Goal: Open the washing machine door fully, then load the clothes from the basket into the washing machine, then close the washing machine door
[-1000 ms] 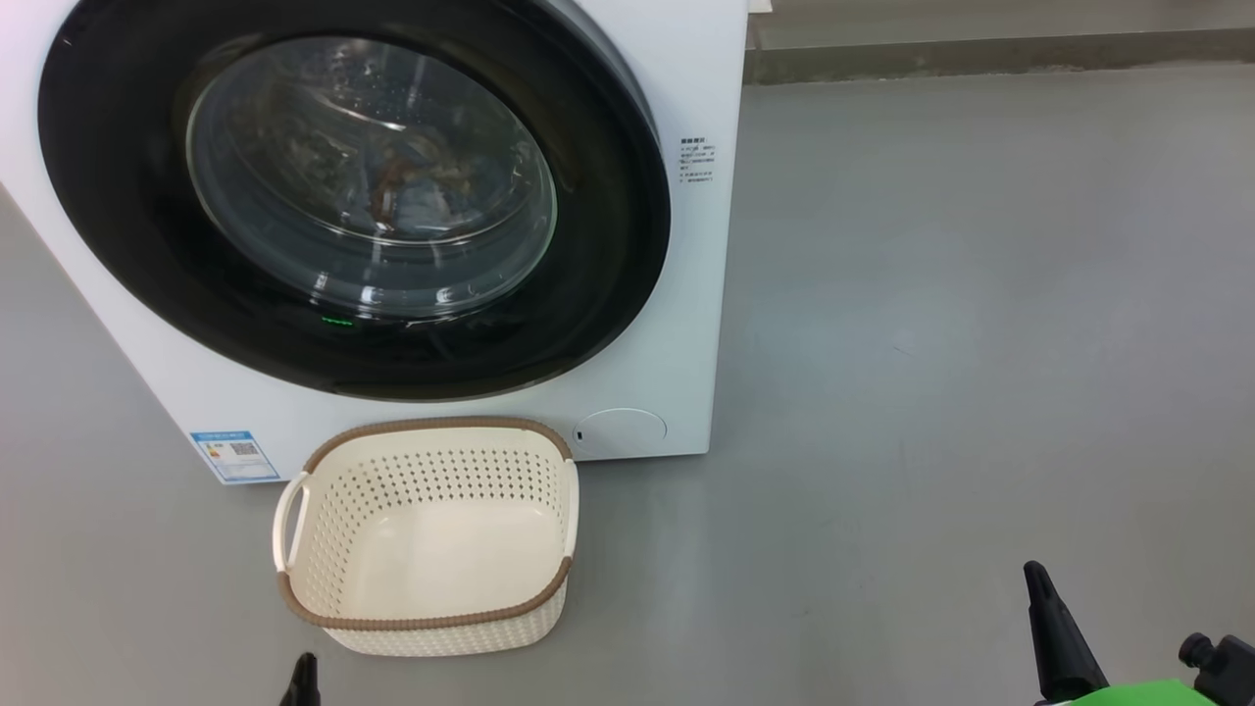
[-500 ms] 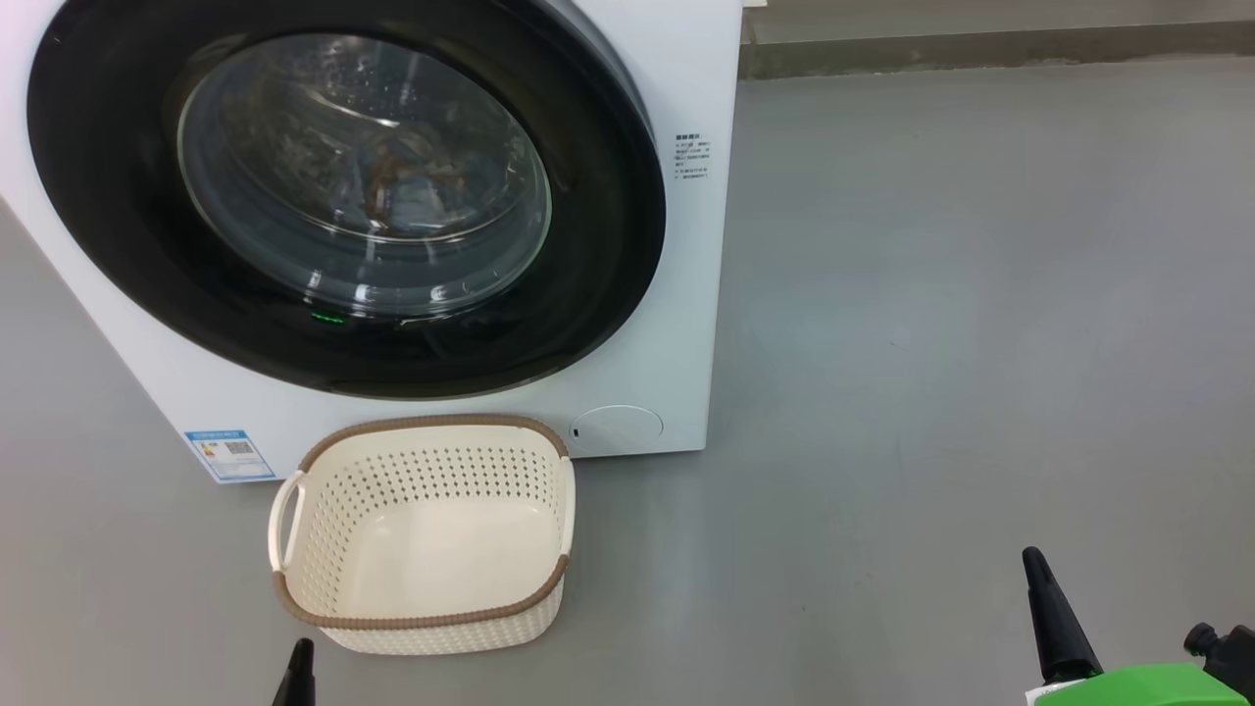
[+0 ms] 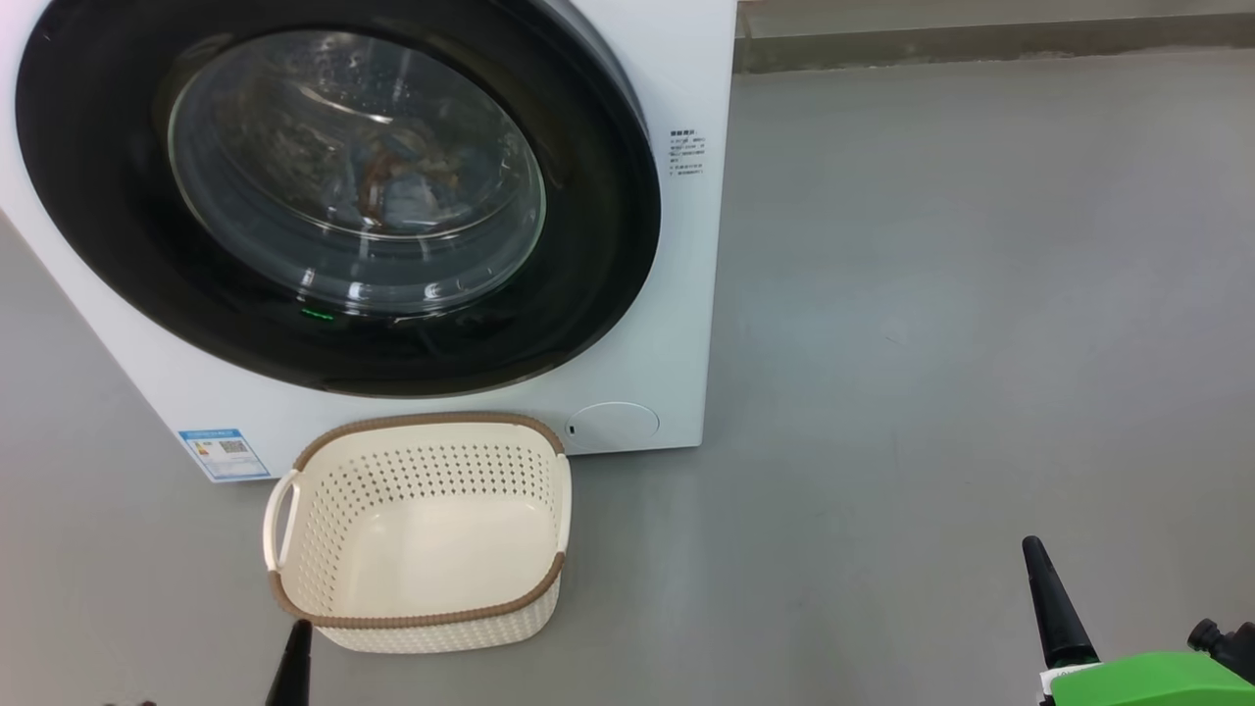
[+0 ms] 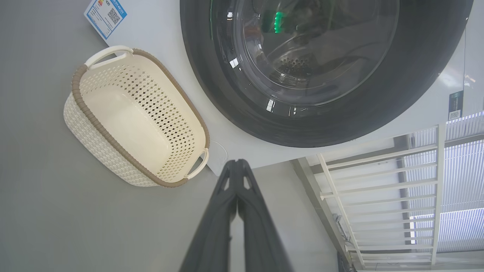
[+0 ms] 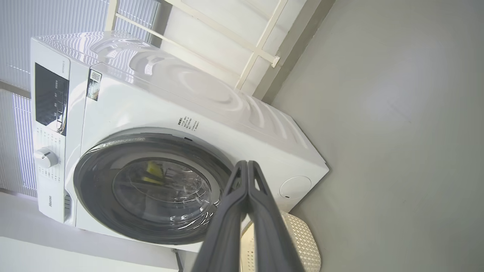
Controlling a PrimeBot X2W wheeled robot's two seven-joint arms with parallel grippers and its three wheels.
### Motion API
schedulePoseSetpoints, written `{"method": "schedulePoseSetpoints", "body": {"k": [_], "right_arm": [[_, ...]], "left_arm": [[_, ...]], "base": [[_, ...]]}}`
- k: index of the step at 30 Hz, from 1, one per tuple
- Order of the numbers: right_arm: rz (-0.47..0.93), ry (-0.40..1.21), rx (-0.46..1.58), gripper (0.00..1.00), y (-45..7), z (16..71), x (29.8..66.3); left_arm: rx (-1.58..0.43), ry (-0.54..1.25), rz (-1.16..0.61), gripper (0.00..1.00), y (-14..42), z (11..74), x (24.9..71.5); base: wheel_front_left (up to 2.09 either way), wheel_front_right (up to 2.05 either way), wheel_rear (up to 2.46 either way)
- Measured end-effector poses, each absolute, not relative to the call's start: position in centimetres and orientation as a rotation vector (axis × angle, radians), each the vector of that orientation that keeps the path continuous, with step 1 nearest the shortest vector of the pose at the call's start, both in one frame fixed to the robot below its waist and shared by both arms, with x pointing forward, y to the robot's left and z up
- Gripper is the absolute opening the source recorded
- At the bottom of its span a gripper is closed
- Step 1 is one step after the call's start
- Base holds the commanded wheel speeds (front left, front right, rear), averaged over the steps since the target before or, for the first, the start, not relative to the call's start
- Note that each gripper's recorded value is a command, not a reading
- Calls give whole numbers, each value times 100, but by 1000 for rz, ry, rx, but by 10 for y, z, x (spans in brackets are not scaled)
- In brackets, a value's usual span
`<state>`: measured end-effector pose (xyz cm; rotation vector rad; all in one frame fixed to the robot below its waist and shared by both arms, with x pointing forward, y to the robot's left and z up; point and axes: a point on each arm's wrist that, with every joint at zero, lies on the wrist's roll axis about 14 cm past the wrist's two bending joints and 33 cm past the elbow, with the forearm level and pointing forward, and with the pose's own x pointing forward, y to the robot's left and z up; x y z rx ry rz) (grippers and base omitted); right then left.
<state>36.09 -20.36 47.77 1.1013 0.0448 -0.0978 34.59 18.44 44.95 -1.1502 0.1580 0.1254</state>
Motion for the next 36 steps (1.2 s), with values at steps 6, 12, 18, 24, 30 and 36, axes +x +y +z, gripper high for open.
{"method": "schedulePoseSetpoints", "body": {"k": [6, 12, 18, 24, 30, 36], "right_arm": [[-106, 51, 1167, 0, -204, 475, 360], [-99, 47, 1233, 0, -204, 478, 365], [-102, 48, 1300, 0, -205, 477, 366], [-106, 49, 1367, 0, -206, 477, 368], [-104, 49, 1435, 0, -206, 477, 369], [-94, 41, 1502, 0, -206, 480, 372]], "left_arm": [[-1211, 146, 122, 0, 185, 454, 351], [-1274, 135, 112, 0, 185, 458, 356], [-1336, 135, 105, 0, 184, 460, 358], [-1397, 119, 89, 0, 184, 466, 365], [-1457, 116, 83, 0, 185, 468, 366], [-1519, 103, 64, 0, 185, 474, 372]], "base": [[0, 0, 0], [0, 0, 0], [0, 0, 0], [0, 0, 0], [0, 0, 0], [0, 0, 0]]}}
